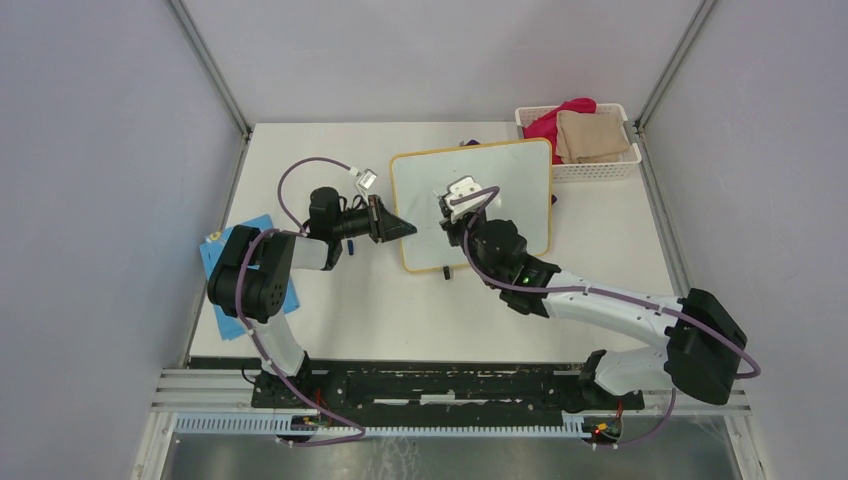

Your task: Write a sentence on the whiteboard

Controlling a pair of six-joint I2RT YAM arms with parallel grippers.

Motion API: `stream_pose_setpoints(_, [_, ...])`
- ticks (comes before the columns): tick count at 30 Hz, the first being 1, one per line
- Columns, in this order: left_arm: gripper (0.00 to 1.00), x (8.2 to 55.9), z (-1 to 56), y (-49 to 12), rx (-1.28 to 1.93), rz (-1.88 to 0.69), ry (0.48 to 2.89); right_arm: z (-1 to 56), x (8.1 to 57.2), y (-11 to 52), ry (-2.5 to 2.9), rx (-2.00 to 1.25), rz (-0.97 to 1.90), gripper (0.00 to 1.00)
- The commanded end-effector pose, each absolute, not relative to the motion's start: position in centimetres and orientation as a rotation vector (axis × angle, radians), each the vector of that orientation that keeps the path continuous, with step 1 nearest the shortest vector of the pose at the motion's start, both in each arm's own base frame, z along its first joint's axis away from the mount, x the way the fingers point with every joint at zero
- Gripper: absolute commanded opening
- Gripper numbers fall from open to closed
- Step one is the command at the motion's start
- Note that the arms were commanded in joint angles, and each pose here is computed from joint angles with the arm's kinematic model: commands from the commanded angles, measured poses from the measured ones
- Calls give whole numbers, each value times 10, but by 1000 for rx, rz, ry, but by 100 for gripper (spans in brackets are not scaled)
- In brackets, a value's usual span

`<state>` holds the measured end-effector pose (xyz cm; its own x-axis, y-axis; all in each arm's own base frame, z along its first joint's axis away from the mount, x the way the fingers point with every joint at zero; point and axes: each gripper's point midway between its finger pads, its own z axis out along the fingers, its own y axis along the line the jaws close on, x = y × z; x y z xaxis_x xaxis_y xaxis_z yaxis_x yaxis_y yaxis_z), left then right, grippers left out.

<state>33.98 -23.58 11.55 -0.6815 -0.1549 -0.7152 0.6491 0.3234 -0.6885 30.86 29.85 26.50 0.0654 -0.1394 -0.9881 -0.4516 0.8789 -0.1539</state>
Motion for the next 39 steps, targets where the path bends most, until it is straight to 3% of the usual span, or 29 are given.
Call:
stream_pose_setpoints(1, [2, 341, 118, -233, 467, -1382, 1849, 296, 316, 305, 1451, -418, 265, 0])
stream_pose_setpoints(39, [2, 341, 123, -232, 474, -1371, 1834, 278, 346, 319, 1533, -385, 174, 0])
